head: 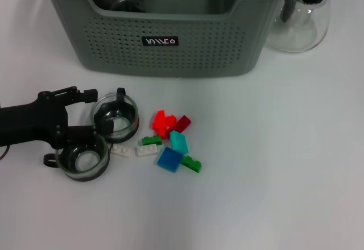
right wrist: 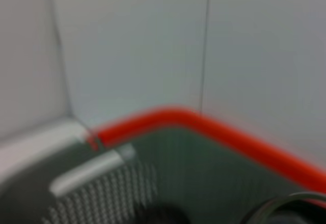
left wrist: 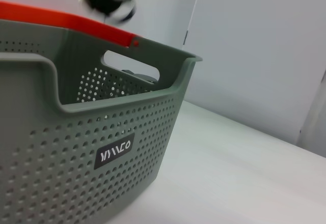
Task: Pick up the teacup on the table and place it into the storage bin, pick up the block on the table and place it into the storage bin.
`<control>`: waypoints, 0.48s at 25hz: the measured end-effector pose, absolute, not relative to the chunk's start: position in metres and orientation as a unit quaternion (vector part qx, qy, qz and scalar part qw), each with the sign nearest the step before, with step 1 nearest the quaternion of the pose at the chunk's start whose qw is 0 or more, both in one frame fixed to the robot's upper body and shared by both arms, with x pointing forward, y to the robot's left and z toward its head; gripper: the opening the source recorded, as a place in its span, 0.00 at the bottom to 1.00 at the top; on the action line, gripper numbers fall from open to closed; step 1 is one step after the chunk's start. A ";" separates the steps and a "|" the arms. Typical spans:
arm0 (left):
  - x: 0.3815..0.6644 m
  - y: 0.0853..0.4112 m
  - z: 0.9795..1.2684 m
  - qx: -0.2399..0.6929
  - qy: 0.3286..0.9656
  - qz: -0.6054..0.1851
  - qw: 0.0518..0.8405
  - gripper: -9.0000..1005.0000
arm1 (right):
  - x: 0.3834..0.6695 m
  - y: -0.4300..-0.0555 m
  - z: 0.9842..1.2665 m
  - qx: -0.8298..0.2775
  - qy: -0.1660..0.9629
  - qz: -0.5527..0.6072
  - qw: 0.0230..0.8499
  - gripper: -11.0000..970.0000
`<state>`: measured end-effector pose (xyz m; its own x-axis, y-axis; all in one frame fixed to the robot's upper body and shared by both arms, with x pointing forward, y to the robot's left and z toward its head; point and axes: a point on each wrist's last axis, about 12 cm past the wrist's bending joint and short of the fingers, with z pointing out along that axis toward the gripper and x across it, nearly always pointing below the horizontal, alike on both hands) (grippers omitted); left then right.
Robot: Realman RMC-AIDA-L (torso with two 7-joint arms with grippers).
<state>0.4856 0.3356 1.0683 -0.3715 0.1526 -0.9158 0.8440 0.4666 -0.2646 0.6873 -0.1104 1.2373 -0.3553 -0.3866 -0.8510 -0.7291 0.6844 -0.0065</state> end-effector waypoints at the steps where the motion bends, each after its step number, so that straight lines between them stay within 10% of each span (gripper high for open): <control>1: 0.485 0.335 1.068 0.340 0.732 -0.389 0.445 0.89 | 0.692 -0.102 1.231 -0.351 0.810 0.179 0.435 0.07; 12: 0.486 0.333 1.064 0.333 0.735 -0.391 0.443 0.89 | 0.702 -0.080 1.182 -0.365 0.851 0.080 0.370 0.07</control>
<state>0.4862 0.3327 1.0644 -0.3860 0.1431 -0.9113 0.8353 0.4735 -0.2794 0.7022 -0.0797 1.1818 -0.4598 -0.5612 -0.6882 -0.6801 0.7209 -0.1335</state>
